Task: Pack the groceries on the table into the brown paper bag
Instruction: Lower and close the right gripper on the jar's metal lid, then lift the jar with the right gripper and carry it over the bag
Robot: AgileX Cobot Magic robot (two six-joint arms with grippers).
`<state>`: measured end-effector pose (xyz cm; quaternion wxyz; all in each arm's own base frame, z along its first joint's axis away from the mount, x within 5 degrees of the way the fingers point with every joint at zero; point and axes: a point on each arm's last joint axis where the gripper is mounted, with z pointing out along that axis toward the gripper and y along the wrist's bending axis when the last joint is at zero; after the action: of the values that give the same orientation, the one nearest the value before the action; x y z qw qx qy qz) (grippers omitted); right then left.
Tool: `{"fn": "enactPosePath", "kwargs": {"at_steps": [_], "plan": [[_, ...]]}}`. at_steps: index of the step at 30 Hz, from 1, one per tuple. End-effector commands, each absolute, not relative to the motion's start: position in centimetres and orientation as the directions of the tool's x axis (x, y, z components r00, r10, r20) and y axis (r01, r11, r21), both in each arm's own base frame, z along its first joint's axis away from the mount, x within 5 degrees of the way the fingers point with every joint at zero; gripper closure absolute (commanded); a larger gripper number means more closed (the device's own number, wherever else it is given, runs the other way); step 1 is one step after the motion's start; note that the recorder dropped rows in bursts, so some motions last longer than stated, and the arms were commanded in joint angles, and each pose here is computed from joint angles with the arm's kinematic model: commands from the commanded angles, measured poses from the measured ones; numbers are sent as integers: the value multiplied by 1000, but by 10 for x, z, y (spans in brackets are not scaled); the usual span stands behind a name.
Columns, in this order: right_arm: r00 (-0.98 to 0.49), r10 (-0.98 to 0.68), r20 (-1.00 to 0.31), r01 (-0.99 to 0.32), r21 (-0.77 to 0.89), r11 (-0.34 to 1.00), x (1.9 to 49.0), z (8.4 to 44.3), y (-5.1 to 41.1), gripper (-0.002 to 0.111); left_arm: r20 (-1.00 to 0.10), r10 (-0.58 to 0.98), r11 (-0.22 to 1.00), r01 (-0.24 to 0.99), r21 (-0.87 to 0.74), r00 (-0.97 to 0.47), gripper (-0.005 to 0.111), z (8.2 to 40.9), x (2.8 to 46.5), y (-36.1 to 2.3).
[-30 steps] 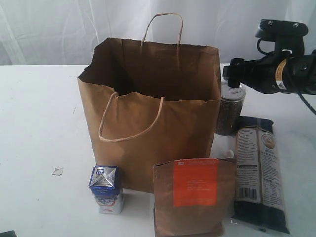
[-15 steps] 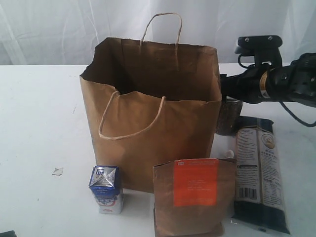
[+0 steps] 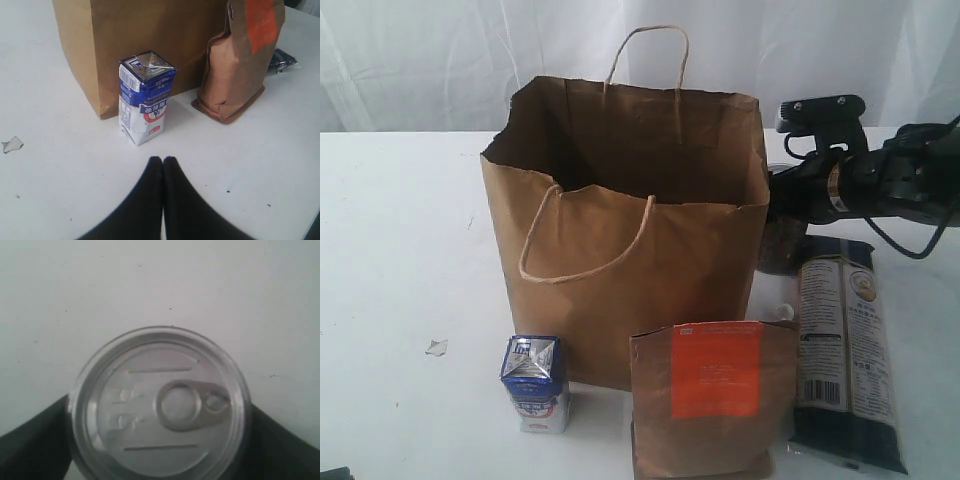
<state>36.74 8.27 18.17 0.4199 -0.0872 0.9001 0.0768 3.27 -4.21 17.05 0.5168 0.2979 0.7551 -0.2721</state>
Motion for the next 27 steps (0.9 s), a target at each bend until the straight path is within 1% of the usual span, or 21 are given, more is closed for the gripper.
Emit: {"fn": "enactPosePath", "kwargs": {"at_steps": [1,3,5,7,9,15,21,27], "plan": [[-623,-109,-775,-231,49,972,368,184,83,60,-941,164,673,731,-112,-296,107,170,32,-42],[-622,-109,-775,-222,41,974,368,187,81,75,-941,164,673,731,-112,-296,107,170,32,-42],[-615,-108,-781,-222,41,974,367,190,81,85,-941,164,673,731,-112,-296,107,170,32,-42],[-606,-106,-789,-221,39,975,366,195,81,94,-941,164,673,731,-112,-296,107,170,32,-42],[-591,-103,-800,-216,34,976,364,204,80,99,-941,166,673,732,-110,-294,107,170,32,-42],[-535,-102,-838,-184,-2,983,354,236,73,108,-941,166,673,732,-110,-294,107,170,32,-42],[-466,-102,-879,-150,-35,988,334,272,64,108,-941,166,673,732,-110,-294,107,170,32,-42],[-323,-58,-945,-136,-14,991,304,326,57,108,-941,166,673,732,-110,-294,107,170,32,-42]]}}
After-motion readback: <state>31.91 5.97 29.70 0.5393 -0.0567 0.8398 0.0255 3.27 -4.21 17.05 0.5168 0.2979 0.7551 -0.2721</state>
